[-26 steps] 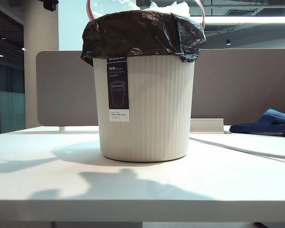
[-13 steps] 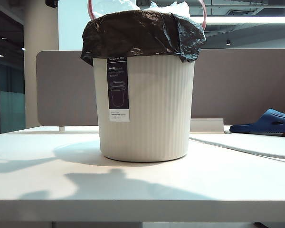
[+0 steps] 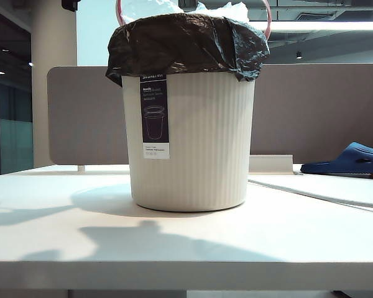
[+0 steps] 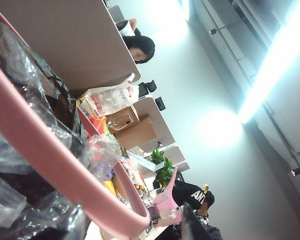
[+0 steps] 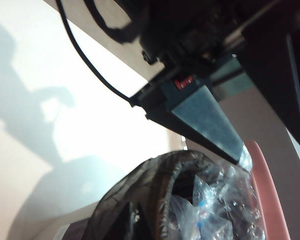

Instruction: Open the ring lid of the trash can, pull out the black garbage bag inside, and place it on the table.

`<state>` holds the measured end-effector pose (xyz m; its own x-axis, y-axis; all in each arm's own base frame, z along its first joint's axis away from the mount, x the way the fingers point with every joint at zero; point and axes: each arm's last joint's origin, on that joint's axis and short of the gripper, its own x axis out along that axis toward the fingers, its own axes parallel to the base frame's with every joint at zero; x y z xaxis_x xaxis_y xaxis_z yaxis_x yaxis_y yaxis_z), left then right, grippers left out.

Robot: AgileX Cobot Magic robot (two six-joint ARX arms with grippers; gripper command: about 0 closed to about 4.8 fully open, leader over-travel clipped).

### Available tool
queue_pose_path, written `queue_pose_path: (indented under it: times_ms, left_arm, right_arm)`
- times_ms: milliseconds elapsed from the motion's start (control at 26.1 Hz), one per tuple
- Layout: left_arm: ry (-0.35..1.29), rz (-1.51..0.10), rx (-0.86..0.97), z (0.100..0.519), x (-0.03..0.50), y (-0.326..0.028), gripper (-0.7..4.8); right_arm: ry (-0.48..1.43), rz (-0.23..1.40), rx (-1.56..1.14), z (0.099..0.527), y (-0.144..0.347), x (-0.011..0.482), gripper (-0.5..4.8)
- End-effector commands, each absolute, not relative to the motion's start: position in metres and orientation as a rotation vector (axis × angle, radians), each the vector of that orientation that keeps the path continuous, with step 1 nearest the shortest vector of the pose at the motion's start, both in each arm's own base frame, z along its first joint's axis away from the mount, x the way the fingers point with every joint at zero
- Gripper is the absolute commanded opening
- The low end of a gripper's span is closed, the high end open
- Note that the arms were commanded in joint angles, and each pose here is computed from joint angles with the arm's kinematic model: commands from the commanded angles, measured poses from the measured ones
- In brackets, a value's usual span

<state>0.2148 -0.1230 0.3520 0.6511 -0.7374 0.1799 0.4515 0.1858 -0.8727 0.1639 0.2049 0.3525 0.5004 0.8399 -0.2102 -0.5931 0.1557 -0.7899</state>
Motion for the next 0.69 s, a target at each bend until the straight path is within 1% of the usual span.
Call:
queue_pose_path:
  times_ms: [38, 383, 690]
  left_arm:
    - [0.283, -0.875, -1.096, 0.356, 0.214, -0.123, 2.47]
    - [0.285, -0.879, -1.094, 0.356, 0.214, -0.123, 2.47]
    - [0.292, -0.893, -1.089, 0.356, 0.213, -0.123, 2.47]
  right_arm:
    - [-0.344, 1.048, -0.945, 0.356, 0.207, 0.165, -0.01]
    - [-0.348, 1.045, -0.951, 0.350, 0.216, 0.172, -0.01]
    - [-0.424, 0.969, -1.000, 0.353, 0.219, 0.176, -0.01]
